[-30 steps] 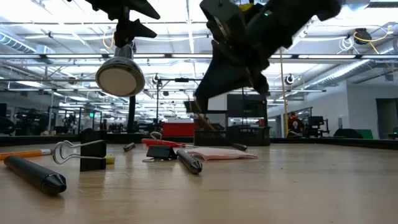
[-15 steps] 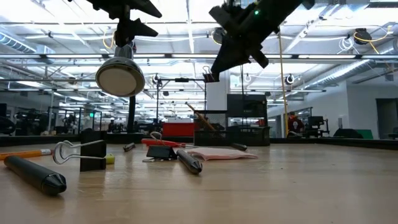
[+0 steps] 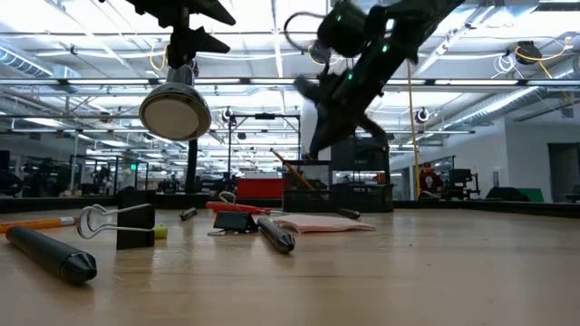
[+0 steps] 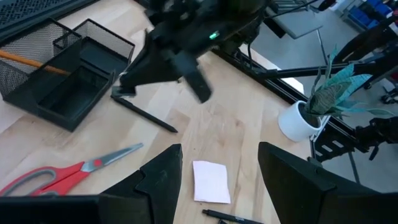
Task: Pick and place office supplies into organizer
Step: Put the black binder clip into the black desk organizer
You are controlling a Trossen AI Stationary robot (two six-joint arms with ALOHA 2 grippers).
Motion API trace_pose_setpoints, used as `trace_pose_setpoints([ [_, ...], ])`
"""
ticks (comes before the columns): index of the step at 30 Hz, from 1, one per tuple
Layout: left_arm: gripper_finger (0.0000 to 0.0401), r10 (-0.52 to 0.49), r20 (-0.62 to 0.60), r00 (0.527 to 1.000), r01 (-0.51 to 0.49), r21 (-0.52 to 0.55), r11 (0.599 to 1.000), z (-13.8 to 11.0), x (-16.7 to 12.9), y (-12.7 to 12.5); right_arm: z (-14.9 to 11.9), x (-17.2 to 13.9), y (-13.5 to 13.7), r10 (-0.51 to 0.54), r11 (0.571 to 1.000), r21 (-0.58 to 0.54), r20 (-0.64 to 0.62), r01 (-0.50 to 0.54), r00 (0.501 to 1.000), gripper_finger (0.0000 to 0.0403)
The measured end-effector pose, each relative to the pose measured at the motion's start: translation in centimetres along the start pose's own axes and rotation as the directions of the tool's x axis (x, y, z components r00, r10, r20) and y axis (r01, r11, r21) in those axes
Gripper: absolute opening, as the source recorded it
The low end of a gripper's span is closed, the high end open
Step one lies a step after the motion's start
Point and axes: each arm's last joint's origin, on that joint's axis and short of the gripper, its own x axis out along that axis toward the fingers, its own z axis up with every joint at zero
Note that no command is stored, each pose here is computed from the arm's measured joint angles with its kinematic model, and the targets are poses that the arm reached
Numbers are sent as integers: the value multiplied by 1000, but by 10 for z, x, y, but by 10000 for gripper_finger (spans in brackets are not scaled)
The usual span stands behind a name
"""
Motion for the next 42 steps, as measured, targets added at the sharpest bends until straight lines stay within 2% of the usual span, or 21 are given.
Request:
trace_pose_setpoints([
  [4,216,0,0,1000,0,0,1000,0,0,0,5,11,-3,5,1000,20,44,-6,999,0],
  [12,216,1,0,1000,-1,-2,1000,0,0,0,20,23,-21,-48,994,98,89,39,995,0],
  [17,216,1,0,1000,-1,-2,1000,0,0,0,23,35,-35,-95,988,125,71,86,993,0],
  [19,216,1,0,1000,-1,-2,1000,0,0,0,26,36,-39,-84,988,132,58,76,995,0],
  [42,216,1,0,1000,-1,1,1000,0,0,0,24,42,-40,-71,990,128,40,66,997,11],
])
